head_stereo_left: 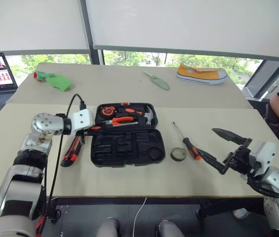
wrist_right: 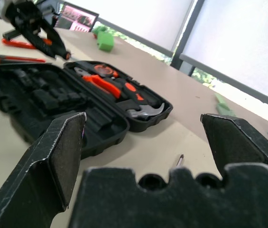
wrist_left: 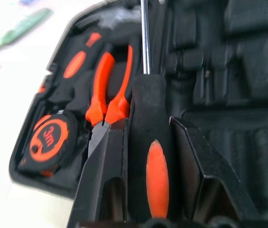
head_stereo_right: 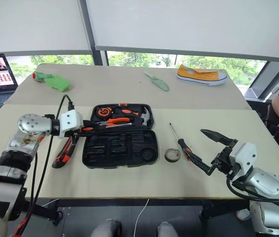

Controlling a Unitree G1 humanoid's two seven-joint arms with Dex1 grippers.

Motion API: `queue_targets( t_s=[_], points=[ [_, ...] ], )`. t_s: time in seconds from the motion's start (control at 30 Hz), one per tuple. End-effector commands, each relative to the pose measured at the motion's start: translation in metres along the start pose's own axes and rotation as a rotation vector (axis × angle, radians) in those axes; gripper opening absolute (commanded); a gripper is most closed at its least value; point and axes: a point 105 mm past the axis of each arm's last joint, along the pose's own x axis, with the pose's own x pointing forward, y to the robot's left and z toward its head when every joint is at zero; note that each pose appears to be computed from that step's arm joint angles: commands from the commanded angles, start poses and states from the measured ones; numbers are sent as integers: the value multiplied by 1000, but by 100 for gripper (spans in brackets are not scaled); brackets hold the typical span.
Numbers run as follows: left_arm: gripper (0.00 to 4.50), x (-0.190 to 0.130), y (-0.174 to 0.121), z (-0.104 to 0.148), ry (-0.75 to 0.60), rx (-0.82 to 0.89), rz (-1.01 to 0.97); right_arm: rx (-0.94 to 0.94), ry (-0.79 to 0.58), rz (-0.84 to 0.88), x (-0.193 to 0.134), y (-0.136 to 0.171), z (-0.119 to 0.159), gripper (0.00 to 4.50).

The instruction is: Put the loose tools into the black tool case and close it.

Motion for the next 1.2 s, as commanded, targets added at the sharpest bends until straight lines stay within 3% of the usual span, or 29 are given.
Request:
queue_targets(
  t_s=[0.03, 0.8, 0.87, 1.03, 1.17, 1.2],
  points=[
    [88, 5, -1, 5, -14, 62, -45, -47, -37, -2, -3, 1, 11, 450],
    [88, 35, 2, -2, 46, 94, -8, -7, -32, 1, -9, 13, 6, 450],
    [189, 36, 1, 5, 2, 102, -10, -3, -34, -3, -9, 14, 6, 450],
    [366, 30, 12, 20, -146, 17, 74, 16, -18, -5, -12, 18, 2, 450],
    [366, 12, 17, 24, -301, -158, 123, 29, -12, -13, -14, 18, 1, 450],
    [339, 10, 19, 20, -301, -206, 148, 33, -11, -14, -14, 18, 0, 450]
  ],
)
